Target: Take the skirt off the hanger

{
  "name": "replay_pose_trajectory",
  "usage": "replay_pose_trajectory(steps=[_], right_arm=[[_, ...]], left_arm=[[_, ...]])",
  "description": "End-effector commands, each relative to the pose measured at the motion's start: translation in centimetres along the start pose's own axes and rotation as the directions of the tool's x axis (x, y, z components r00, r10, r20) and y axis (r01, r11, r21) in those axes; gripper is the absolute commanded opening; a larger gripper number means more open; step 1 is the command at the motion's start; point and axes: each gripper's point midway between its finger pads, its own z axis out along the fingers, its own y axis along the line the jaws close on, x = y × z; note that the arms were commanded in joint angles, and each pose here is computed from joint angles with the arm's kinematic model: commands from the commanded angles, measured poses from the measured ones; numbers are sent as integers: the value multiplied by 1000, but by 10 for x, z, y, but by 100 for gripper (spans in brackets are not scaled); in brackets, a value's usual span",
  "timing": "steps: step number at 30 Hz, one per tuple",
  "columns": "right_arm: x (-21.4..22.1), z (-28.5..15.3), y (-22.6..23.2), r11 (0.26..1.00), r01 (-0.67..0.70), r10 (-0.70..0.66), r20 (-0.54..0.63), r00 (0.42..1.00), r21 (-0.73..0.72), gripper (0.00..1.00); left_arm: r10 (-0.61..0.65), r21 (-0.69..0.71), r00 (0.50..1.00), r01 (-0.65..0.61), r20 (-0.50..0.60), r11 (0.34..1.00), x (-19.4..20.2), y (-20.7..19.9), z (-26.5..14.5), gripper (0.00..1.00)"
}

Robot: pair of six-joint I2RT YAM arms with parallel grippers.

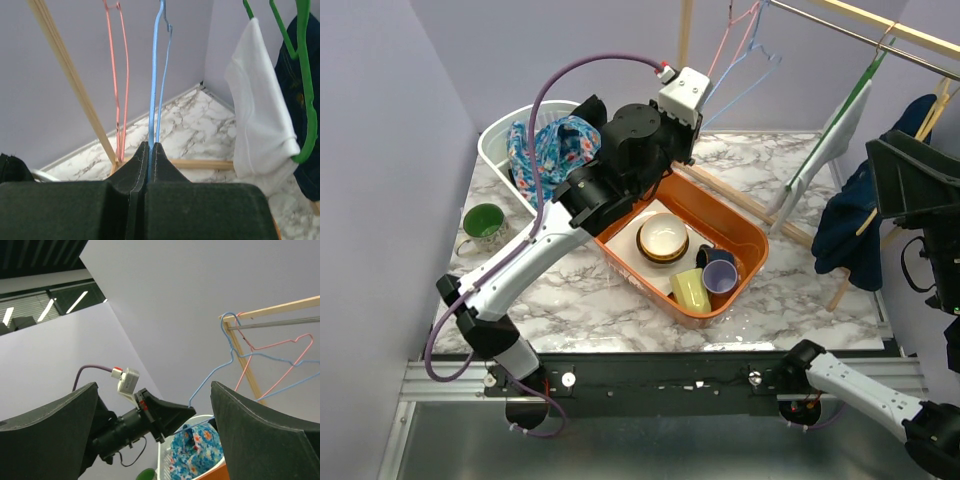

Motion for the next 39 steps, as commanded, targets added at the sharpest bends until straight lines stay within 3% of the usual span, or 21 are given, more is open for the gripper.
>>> replay_pose_trajectory(steps=[1,8,16,26,28,29,32,35,39], right_arm=[[9,-2,-6,999,-41,41,-8,999,25,100],[15,-10,-13,997,-67,67,-9,998,45,100],[29,-13,-13,995,-90,93,-53,994,40,100],[33,-12,-15,995,-87,90,-57,994,47,100],[36,-11,-18,995,-80,85,-68,994,63,100],[37,-10,-19,994,-80,85,-71,994,69,100],[41,-9,-26,991,-67,77,-88,993,112,100],[42,-11,-40,983,-40,58,-93,994,179,100],[42,-18,-51,976,5,15,-91,996,219,100]], left_arm=[[-15,-79,979,32,203,996,-60,12,16,0],[-13,-100,973,37,230,994,-64,15,50,0],[-53,-95,986,69,161,993,-17,24,94,0],[-79,-18,991,81,108,997,14,17,108,0],[-77,3,991,77,112,997,11,14,103,19],[-73,12,992,72,100,997,15,13,101,43],[-62,58,994,57,86,997,10,7,87,71],[-73,86,995,67,72,994,3,3,71,80],[-92,143,991,78,98,987,-18,-13,46,84]])
